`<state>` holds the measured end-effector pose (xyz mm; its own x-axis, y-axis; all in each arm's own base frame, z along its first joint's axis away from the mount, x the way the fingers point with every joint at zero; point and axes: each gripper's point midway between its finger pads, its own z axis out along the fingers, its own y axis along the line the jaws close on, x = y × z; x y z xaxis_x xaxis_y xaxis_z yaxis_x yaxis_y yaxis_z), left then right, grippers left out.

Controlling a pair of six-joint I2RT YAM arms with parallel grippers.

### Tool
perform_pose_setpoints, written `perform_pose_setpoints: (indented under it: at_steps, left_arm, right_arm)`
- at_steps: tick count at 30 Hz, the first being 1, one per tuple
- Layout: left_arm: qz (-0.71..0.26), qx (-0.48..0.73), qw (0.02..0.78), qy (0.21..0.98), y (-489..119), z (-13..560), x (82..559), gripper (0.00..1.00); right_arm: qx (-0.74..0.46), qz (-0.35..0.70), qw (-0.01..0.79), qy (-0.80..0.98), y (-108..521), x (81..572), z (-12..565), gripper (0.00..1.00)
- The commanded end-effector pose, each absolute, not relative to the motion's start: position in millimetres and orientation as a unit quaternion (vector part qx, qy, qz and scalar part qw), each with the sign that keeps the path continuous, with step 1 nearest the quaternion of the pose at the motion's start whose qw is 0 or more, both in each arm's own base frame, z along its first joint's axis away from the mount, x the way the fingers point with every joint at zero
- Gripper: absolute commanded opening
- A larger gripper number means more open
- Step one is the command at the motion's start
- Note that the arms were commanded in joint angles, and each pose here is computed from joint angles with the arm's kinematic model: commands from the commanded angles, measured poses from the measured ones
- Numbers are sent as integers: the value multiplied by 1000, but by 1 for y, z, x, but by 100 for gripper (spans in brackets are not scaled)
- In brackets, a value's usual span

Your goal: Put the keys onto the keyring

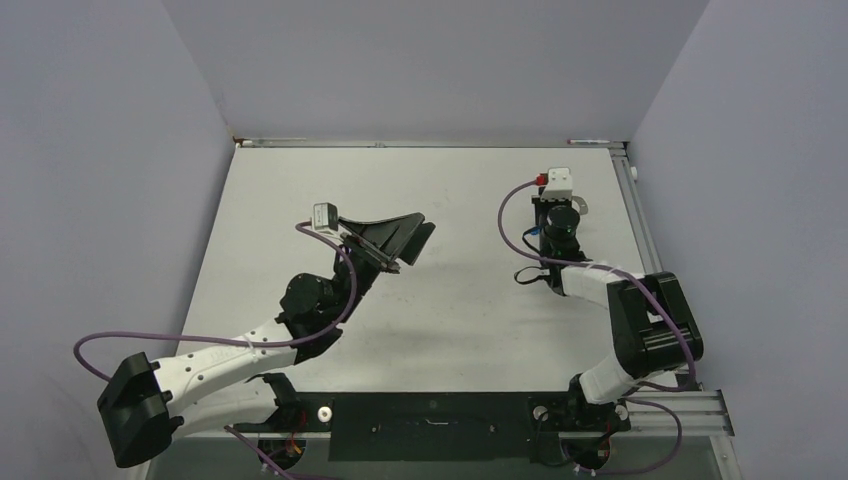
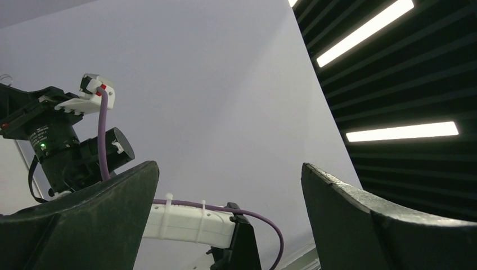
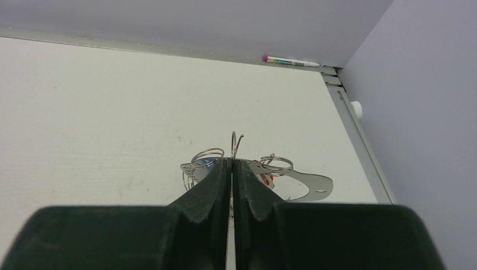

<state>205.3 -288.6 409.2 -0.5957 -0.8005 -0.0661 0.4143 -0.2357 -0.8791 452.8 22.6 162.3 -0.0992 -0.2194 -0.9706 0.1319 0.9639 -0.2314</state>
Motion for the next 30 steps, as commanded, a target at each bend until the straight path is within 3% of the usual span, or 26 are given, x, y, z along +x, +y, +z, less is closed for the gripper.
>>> perform_pose_setpoints:
  at_steps: [1,9,16,23,30]
  left_arm:
    - [-763,-206,398,466,-284,418,204,96]
    - [-714,-202,426,517,-278,385,213,96]
    - [-625,-214,481,576,-254,341,228,96]
    - [-466,-166,550,673,-225,296,237,96]
    - [-275,-86,540,791,-212,238,250,96]
  right_arm:
    - [-30,-81,691,718,47,442,179,5]
    - [-35,-52,672,738,82,404,177,5]
    - [-81,45,673,734,144,366,183,5]
    - [-98,110,673,725,190,324,205,5]
    - [-81,54,731,675,162,349,258,5]
